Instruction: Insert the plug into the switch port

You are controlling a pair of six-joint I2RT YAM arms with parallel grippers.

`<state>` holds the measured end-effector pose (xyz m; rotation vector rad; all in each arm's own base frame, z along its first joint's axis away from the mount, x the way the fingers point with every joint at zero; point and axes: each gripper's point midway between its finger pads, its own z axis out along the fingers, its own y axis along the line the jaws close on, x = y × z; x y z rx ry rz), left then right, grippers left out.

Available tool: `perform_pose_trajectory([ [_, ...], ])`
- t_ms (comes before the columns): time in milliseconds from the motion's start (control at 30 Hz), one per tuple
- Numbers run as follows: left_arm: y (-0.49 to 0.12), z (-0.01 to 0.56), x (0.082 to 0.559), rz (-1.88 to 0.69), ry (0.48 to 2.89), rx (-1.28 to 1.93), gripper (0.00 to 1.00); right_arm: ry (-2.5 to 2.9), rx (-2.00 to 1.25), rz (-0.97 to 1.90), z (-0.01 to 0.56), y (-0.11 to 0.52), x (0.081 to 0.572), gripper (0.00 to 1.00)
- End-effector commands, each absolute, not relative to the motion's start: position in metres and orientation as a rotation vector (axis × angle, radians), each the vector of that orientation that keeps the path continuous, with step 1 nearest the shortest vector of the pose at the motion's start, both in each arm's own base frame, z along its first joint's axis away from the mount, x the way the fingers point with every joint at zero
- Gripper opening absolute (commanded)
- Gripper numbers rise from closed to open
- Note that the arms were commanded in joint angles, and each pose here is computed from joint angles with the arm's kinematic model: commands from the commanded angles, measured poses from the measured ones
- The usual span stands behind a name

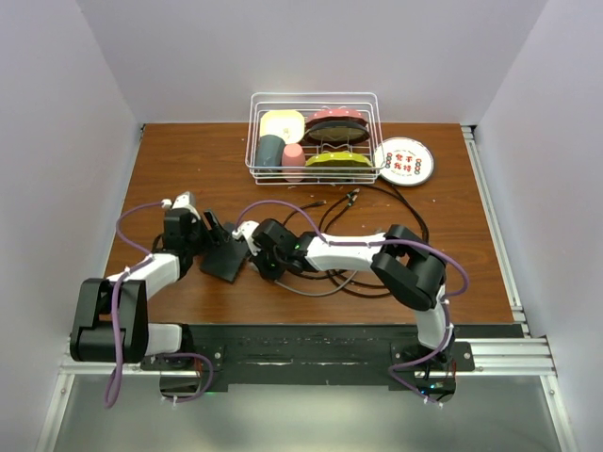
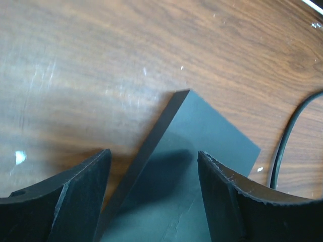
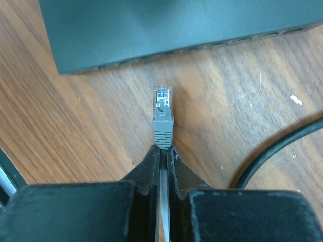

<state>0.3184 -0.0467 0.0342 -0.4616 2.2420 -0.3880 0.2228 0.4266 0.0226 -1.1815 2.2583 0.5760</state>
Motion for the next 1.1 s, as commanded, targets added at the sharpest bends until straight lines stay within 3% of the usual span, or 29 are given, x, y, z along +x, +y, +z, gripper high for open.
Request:
perform_pose_trajectory([
  [0, -0.054, 0.055, 0.348, -0.415, 2.172, -0.335, 0.73, 2.233, -1.247, 0.568, 0.035, 0.416, 0.214, 0.00],
  [767, -0.063, 0.043, 0.309, -0.506, 2.184, -0.400, 0.71, 2.216, -1.274, 0.424, 0.029, 0.433, 0.204, 0.00],
  [967, -0.054, 0.062, 0.302, -0.460, 2.100, -0.399, 0.75, 2.195, -1.243, 0.432, 0.047, 0.432, 0.206, 0.00],
  [1067, -0.060, 0.101, 0.297, -0.523, 1.955, -0.356, 0.76, 2.157, -1.173, 0.501, 0.074, 0.437, 0.205, 0.00],
])
